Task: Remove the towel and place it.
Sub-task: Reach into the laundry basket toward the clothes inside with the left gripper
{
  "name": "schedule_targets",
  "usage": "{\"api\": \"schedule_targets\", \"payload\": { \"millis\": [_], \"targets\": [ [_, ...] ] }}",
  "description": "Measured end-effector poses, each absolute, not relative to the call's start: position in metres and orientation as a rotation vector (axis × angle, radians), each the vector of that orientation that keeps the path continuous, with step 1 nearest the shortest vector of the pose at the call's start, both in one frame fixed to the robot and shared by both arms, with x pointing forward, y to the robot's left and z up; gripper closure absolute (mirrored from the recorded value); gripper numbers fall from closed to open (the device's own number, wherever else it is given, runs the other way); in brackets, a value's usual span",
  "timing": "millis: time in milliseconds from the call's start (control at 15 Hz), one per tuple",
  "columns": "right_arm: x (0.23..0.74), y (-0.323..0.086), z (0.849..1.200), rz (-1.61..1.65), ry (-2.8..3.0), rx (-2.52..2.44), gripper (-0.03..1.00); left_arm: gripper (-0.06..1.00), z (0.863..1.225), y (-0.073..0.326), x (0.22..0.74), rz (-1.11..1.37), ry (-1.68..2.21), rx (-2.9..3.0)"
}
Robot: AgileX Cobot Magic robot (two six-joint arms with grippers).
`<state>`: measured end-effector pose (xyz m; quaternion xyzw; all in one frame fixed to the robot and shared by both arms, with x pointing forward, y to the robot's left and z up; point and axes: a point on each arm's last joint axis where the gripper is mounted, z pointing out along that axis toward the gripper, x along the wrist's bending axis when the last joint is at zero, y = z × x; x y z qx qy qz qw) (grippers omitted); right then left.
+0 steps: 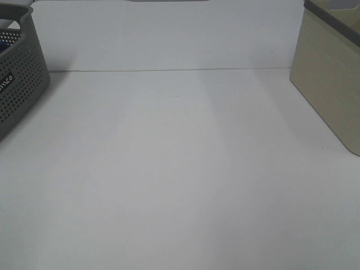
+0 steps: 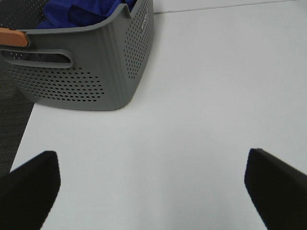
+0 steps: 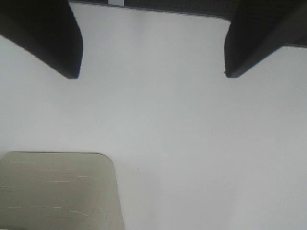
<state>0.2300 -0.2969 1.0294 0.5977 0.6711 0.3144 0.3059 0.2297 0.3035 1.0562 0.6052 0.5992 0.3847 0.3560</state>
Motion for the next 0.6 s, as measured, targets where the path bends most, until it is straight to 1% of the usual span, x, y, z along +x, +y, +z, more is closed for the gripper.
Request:
{"api": "schedule_targets", "payload": {
  "millis": [600],
  "targets": [
    [0.23, -0.2969, 1.0294, 0.832, 1.776, 1.582, 0.18, -0.05, 1.0562, 0.3035, 0.2297, 0.995, 1.546, 1.566]
  ]
}}
